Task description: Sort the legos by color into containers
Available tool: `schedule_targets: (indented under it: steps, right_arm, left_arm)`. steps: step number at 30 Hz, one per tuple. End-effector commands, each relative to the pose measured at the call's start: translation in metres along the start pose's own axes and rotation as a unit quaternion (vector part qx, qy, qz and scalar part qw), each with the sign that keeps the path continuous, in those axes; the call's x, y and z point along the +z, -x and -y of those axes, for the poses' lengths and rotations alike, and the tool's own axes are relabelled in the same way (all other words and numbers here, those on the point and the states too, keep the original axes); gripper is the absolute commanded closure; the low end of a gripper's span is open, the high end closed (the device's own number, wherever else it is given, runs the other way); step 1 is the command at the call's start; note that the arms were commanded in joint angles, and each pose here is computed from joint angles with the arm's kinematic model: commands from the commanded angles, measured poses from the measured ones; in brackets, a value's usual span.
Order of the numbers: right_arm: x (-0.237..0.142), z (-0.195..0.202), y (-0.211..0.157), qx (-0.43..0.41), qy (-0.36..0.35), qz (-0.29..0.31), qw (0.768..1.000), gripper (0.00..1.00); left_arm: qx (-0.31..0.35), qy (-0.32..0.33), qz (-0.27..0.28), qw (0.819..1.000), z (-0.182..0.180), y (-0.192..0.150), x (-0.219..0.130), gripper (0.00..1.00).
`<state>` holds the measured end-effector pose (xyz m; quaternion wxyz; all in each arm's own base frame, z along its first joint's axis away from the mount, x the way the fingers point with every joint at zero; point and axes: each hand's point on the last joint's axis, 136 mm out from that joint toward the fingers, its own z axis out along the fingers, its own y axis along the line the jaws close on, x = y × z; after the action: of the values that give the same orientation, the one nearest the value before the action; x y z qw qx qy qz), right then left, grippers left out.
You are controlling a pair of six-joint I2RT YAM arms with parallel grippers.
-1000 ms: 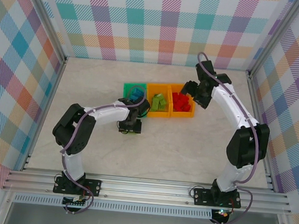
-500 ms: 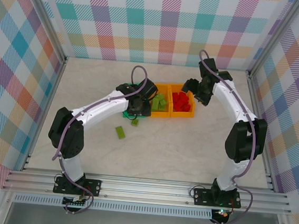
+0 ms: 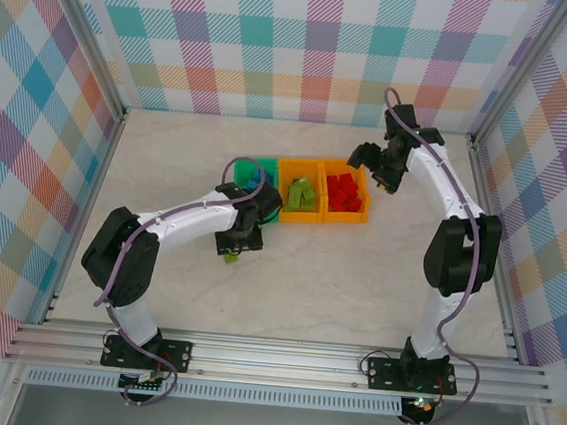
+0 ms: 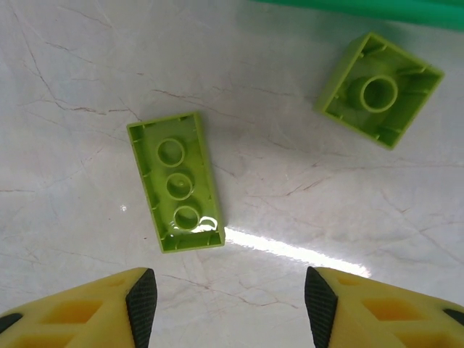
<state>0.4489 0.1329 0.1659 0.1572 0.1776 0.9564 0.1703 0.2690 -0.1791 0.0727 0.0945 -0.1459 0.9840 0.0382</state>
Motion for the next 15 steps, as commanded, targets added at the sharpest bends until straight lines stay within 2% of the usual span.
schedule_targets:
  steps: [1, 9, 15]
  right_arm:
    - [0.002, -0.001, -0.001, -0.008, 0.008, -0.022, 1.0, 0.15]
    - [0.001, 0.009, 0.008, 0.002, 0.01, -0.028, 1.0, 0.16]
    - [0.003, 0.011, 0.01, 0.004, 0.012, -0.035, 0.999, 0.15]
  left_arm:
    - [-0.044, -0.004, -0.003, 0.999, 0.002, 0.002, 0.001, 0.39]
    - [-0.089, 0.007, -0.02, 0.996, -0.005, -0.007, 0.023, 0.35]
    - [-0.097, 0.015, -0.023, 0.995, -0.012, -0.005, 0.03, 0.35]
